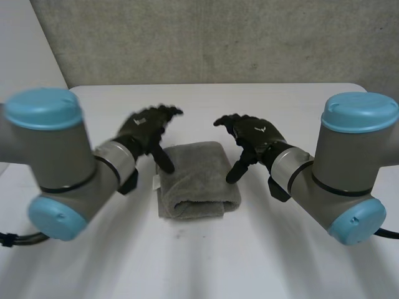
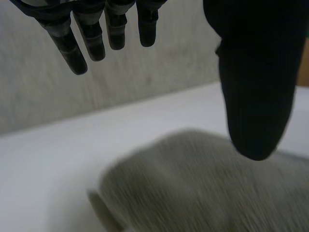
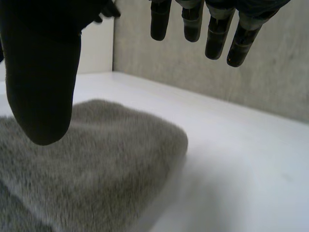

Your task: Fold the towel.

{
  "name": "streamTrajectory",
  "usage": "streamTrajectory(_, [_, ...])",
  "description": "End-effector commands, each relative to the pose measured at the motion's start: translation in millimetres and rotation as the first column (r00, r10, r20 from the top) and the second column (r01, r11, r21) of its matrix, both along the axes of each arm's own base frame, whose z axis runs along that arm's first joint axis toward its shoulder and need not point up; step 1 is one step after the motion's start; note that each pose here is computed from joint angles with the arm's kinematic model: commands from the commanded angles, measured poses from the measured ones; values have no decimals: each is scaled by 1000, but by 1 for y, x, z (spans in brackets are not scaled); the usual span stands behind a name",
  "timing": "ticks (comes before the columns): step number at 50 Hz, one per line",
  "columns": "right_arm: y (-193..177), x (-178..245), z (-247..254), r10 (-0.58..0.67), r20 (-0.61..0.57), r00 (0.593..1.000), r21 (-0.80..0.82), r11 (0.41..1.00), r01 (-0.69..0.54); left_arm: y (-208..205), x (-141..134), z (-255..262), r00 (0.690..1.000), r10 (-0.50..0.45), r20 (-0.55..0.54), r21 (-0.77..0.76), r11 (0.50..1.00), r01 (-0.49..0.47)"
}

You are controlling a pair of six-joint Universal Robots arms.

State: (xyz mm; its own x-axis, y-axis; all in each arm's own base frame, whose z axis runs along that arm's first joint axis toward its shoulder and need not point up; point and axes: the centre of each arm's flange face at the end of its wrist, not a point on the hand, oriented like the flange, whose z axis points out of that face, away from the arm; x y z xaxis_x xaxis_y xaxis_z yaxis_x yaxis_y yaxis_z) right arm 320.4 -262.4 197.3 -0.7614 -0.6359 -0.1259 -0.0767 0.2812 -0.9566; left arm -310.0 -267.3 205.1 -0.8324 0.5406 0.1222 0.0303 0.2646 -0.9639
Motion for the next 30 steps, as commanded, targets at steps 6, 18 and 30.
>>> streamTrajectory(6, [-13,16,-56,55,-121,991,142,989,-38,8,11,-68,977,122,175,137,980,-147])
streamTrajectory(18, [-11,25,-19,96,-178,979,-29,994,-103,10,13,-42,982,133,131,82,986,-144])
streamTrajectory(30, [-19,-48,126,-227,56,972,-399,888,230,15,36,105,976,181,-123,-231,951,-205])
